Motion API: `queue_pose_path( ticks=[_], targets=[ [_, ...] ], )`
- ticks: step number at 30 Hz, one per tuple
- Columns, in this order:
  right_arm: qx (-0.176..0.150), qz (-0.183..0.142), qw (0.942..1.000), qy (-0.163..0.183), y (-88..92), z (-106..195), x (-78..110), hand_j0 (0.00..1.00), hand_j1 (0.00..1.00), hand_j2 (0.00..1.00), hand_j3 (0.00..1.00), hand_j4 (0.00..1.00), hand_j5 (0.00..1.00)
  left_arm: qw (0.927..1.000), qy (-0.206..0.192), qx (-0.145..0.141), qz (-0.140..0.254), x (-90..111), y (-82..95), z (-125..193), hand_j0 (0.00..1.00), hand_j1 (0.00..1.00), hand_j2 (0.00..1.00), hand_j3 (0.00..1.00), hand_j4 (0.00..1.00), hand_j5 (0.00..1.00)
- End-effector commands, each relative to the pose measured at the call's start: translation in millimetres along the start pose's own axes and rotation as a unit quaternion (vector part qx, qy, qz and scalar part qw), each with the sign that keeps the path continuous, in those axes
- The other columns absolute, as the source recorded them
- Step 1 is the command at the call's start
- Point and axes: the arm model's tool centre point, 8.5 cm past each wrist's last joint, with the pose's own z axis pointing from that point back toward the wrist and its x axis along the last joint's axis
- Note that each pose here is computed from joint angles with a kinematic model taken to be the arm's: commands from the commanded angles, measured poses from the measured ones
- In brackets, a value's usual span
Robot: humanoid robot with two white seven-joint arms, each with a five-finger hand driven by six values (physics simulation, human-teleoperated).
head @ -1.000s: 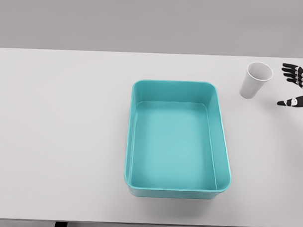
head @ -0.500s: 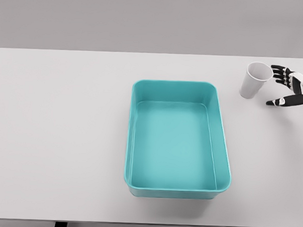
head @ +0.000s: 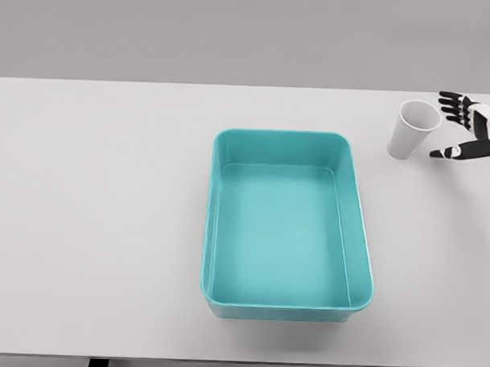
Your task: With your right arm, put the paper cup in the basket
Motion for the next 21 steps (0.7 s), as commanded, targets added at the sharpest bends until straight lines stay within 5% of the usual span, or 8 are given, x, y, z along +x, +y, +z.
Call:
queue_pose_path(
  ticks=[1, 21],
  targets=[
    [0.004, -0.006, 1.0, -0.005, 6.6, -5, 1.2, 1.0, 1.0, 1.0, 1.0, 1.0, 1.0, 1.0, 0.0, 0.0, 0.0, 0, 0.0, 0, 1.0, 1.0, 1.0, 1.0, 1.0, 1.0],
    [0.02, -0.004, 0.9997, -0.016, 19.5, -18, 10.4, 1.0, 1.0, 1.0, 1.0, 1.0, 1.0, 1.0, 0.0, 0.0, 0.001, 0, 0.0, 0, 1.0, 1.0, 1.0, 1.0, 1.0, 1.0]
  ],
)
